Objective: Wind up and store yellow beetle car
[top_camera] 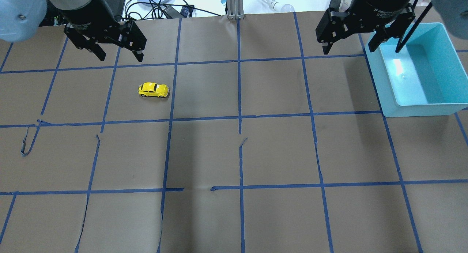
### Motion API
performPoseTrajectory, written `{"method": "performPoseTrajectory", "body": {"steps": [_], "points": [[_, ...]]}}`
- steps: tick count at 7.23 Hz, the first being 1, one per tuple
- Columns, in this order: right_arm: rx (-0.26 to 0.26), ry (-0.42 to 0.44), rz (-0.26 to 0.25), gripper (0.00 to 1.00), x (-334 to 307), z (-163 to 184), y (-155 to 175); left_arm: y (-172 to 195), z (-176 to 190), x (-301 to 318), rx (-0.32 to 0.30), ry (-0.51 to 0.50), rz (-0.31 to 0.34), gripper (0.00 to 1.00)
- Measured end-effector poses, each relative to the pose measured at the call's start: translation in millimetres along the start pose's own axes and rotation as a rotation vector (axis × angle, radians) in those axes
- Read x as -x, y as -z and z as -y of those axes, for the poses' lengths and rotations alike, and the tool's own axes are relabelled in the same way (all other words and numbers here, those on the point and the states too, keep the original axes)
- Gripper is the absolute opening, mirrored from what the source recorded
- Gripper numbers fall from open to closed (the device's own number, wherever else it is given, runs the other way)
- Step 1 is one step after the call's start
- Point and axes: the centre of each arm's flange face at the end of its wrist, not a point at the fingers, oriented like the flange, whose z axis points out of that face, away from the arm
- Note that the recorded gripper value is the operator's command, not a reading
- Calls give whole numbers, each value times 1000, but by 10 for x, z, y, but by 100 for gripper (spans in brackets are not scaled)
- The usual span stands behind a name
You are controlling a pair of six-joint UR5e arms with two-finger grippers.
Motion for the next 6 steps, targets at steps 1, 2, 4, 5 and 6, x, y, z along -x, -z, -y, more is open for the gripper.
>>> {"method": "performPoseTrajectory", "body": {"steps": [1, 2, 4, 5, 6], "points": [[0, 0, 0, 100, 0, 0, 0, 4, 1, 11, -1, 2, -1, 100], [0, 0, 0, 100, 0, 0, 0, 9, 2, 22, -2, 4, -1, 100], [0, 0, 0, 100, 0, 0, 0, 23, -1, 23, -5, 4, 0, 100], [1, 1, 0, 100, 0, 0, -4, 19, -6, 22, -4, 4, 1, 100], [11, 0, 0, 100, -9, 0, -51, -16, -11, 22, 3, 8, 0, 100]]}}
